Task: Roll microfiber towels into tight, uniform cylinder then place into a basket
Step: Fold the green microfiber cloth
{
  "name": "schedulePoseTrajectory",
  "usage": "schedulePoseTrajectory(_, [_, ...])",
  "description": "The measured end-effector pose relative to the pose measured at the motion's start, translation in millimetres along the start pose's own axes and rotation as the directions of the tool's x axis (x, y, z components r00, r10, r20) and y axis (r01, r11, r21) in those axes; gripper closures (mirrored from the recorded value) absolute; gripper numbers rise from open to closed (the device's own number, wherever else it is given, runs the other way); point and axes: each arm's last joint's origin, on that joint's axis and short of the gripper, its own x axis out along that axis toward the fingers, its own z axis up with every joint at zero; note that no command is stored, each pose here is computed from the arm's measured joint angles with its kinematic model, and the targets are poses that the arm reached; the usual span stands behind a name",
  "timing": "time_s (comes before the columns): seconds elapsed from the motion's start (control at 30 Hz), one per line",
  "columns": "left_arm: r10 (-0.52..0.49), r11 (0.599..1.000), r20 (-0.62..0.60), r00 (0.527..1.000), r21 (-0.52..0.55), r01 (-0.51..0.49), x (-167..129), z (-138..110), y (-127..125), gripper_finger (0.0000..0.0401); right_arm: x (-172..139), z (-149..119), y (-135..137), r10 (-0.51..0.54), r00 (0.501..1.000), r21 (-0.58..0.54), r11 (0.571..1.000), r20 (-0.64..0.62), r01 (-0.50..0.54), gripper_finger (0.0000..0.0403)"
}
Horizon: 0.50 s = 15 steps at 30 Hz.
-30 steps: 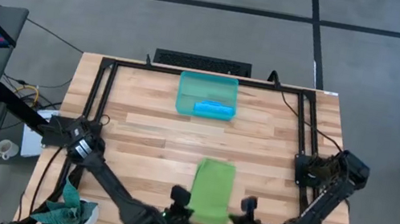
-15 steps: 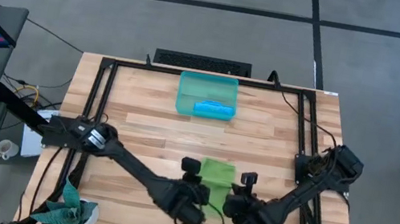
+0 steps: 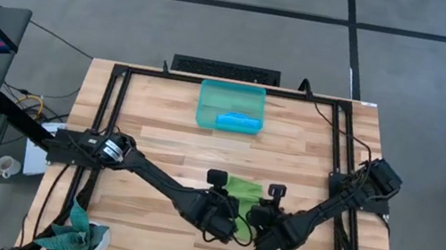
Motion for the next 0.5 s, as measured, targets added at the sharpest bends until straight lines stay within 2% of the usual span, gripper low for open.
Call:
schedulePoseTrajectory(0.17, [-0.057, 0.998, -0.019, 0.998, -0.013, 0.056, 0.4, -0.4, -1.2, 0.0401, 0.6, 0.2, 1.2, 0.016, 1.0, 0.009, 1.0, 0.003, -0.016, 0.0393])
schedulePoseTrajectory(0.5, [-0.069, 0.997, -0.006, 0.998, -0.024, 0.069, 0.5, 1.4, -1.8, 0.0391, 0.7, 0.5, 2.2, 0.036, 0.999, 0.015, 0.999, -0.001, -0.036, 0.0392])
